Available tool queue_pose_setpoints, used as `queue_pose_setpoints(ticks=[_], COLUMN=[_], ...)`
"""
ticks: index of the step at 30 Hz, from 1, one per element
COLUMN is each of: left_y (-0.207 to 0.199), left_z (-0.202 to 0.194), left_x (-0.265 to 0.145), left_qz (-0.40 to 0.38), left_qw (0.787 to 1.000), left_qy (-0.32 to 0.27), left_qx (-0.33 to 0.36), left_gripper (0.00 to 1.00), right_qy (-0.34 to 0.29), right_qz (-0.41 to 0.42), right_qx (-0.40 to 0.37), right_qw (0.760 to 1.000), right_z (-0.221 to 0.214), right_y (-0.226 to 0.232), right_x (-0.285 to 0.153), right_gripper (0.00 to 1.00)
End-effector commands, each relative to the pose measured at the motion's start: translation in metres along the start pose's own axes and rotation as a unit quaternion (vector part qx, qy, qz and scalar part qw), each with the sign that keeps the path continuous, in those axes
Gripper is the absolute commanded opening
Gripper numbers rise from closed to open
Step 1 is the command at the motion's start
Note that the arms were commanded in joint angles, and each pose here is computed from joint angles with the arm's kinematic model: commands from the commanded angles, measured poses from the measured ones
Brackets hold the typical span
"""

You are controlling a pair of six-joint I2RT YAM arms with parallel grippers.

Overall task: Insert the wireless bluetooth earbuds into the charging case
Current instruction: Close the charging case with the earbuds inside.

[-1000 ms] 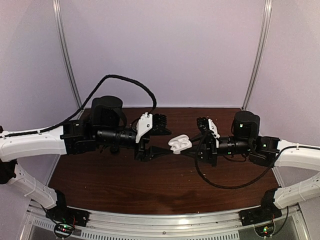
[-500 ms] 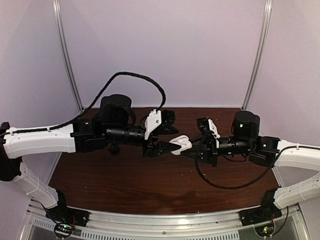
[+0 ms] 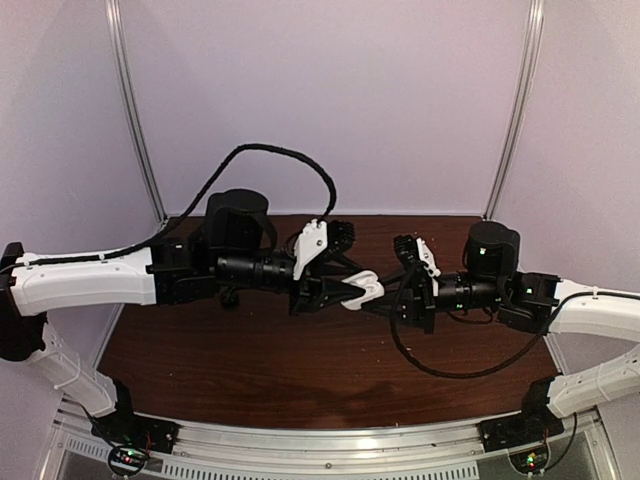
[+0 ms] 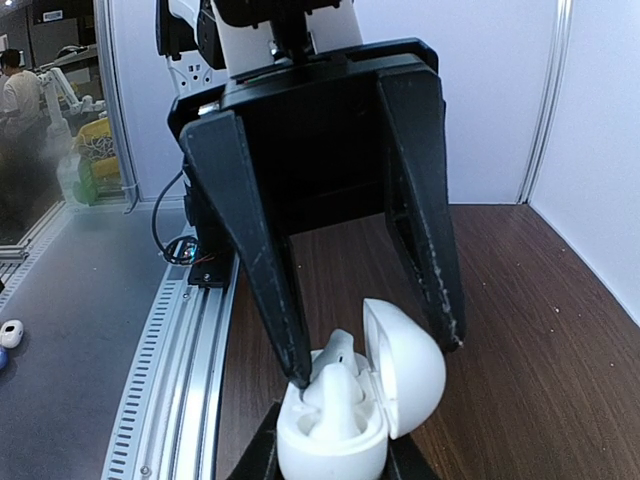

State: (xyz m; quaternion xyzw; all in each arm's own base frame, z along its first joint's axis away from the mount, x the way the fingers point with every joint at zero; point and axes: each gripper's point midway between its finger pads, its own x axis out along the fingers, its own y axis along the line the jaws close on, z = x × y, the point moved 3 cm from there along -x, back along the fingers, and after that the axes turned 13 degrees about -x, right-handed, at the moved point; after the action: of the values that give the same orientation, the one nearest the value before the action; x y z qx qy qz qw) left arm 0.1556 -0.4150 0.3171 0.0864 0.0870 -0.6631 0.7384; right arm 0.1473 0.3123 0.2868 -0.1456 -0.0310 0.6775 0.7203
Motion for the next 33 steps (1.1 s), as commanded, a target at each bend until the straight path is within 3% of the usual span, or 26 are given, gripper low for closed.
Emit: queue_pose_setpoints(ticks=[1, 9, 22, 30, 33], left_y=[0.003, -0.002, -0.033, -0.03, -0.022], left_z=[0.016, 0.017, 0.014, 0.01, 0.016], left_x=[0.004, -0.002, -0.006, -0.009, -0.017], left_qz=[0.002, -0.009, -0.115, -0.099, -0.059], left_qw=[1.0, 0.999, 0.992, 0.994, 0.997], left_qy=[-0.025, -0.023, -0.029, -0.016, -0.025], left_qx=[0.009, 0.021, 0.039, 0.04, 0.051], left_gripper=[0.37, 0.41, 0.4, 0.4, 0.47], right_qy=[-0.018, -0.018, -0.045, -0.049, -0.047], right_qz=[0.005, -0.004, -0.039, -0.042, -0.04], right_qx=[-0.014, -0.01, 0.005, 0.01, 0.013], right_qw=[1.0, 1.0, 0.998, 0.998, 0.998], right_z=[0.009, 0.008, 0.018, 0.018, 0.015], right_y=[0.003, 0.002, -0.013, -0.014, -0.013], right_x=[-0.002, -0.004, -0.017, -0.019, -0.019], right_gripper=[0.0, 0.0, 0.0, 0.0, 0.0])
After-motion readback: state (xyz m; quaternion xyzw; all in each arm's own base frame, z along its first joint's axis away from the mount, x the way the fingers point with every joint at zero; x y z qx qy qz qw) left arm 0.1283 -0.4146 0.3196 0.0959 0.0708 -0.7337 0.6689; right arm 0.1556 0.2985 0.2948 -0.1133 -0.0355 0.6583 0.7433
